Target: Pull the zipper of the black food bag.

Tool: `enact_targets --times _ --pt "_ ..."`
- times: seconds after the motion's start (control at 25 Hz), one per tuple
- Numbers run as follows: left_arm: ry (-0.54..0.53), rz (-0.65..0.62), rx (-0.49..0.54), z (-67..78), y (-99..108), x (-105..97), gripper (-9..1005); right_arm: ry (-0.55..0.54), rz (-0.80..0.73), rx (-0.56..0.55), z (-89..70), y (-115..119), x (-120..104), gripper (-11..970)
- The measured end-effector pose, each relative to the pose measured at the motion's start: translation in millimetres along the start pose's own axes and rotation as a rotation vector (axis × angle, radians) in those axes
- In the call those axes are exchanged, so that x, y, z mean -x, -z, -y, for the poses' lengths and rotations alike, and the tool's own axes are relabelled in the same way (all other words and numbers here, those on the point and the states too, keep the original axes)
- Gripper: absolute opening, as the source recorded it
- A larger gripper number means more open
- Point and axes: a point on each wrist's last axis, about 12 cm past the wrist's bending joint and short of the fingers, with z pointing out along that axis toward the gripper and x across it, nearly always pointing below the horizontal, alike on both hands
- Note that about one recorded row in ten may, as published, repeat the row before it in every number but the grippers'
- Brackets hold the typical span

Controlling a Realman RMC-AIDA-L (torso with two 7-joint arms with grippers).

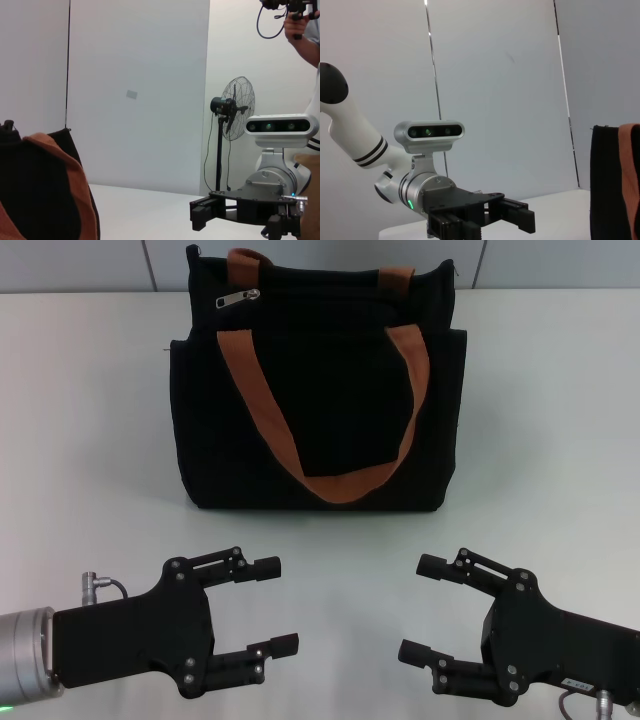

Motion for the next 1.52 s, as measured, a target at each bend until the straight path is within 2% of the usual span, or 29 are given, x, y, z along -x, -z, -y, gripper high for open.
enact_targets --times 0.52,0.68,0.72,0.76,0.8,0.84,0.88,0.92,0.96,1.04,1.08,1.12,1.16,1.24,1.28,1.44,1.52 --pt "-0.003 0.011 0.025 -2.1 1.1 0.9 710 0.000 -0.002 -0.002 0.3 -0.1 -0.2 815" --pt "-0.003 0.087 0.162 -7.3 9.5 4.3 710 0.001 -0.007 -0.004 1.4 -1.2 -0.6 810" --pt "-0.008 0.139 0.272 -8.7 22.4 6.4 709 -0.003 -0.006 -0.004 1.3 -2.5 -0.9 809" --pt "-0.012 0.164 0.330 -9.6 29.2 7.5 709 -0.006 -0.007 -0.004 1.1 -3.2 -1.3 807" --pt "-0.012 0.164 0.330 -9.6 29.2 7.5 709 -0.006 -0.007 -0.004 1.1 -3.2 -1.3 806" --pt "-0.019 0.204 0.426 -12.4 38.2 9.3 709 -0.007 -0.010 -0.007 1.3 -3.9 -1.9 805" --pt "-0.017 0.234 0.504 -15.5 43.2 9.6 709 -0.004 -0.018 -0.013 1.9 -4.2 -3.0 804" --pt "0.004 0.282 0.664 -25.0 50.3 8.3 709 0.004 -0.032 -0.026 3.3 -6.0 -5.1 802" --pt "0.004 0.282 0.664 -25.0 50.3 8.3 709 0.004 -0.032 -0.026 3.3 -6.0 -5.1 801" --pt "0.030 0.297 0.759 -37.8 49.8 7.1 709 0.008 -0.032 -0.026 4.4 -9.0 -5.2 799" --pt "0.032 0.296 0.775 -43.2 48.0 7.9 709 0.009 -0.028 -0.022 4.8 -10.0 -4.5 797" --pt "0.029 0.280 0.797 -60.4 39.4 11.7 709 0.010 -0.022 -0.018 5.0 -10.7 -3.6 796" --pt "0.029 0.280 0.797 -60.4 39.4 11.7 709 0.010 -0.022 -0.018 5.0 -10.7 -3.6 795" --pt "0.028 0.244 0.799 -74.7 30.6 14.2 709 0.010 -0.021 -0.016 4.9 -11.4 -3.6 792" --pt "0.026 0.191 0.787 -87.6 21.6 16.1 709 0.010 -0.021 -0.016 5.0 -11.7 -3.5 791" --pt "0.016 0.097 0.734 -104.7 6.2 19.8 709 0.007 -0.021 -0.019 4.0 -10.3 -4.0 786" --pt "-0.002 0.068 0.693 -108.2 -1.3 22.3 709 0.004 -0.026 -0.025 3.2 -9.3 -5.3 784"
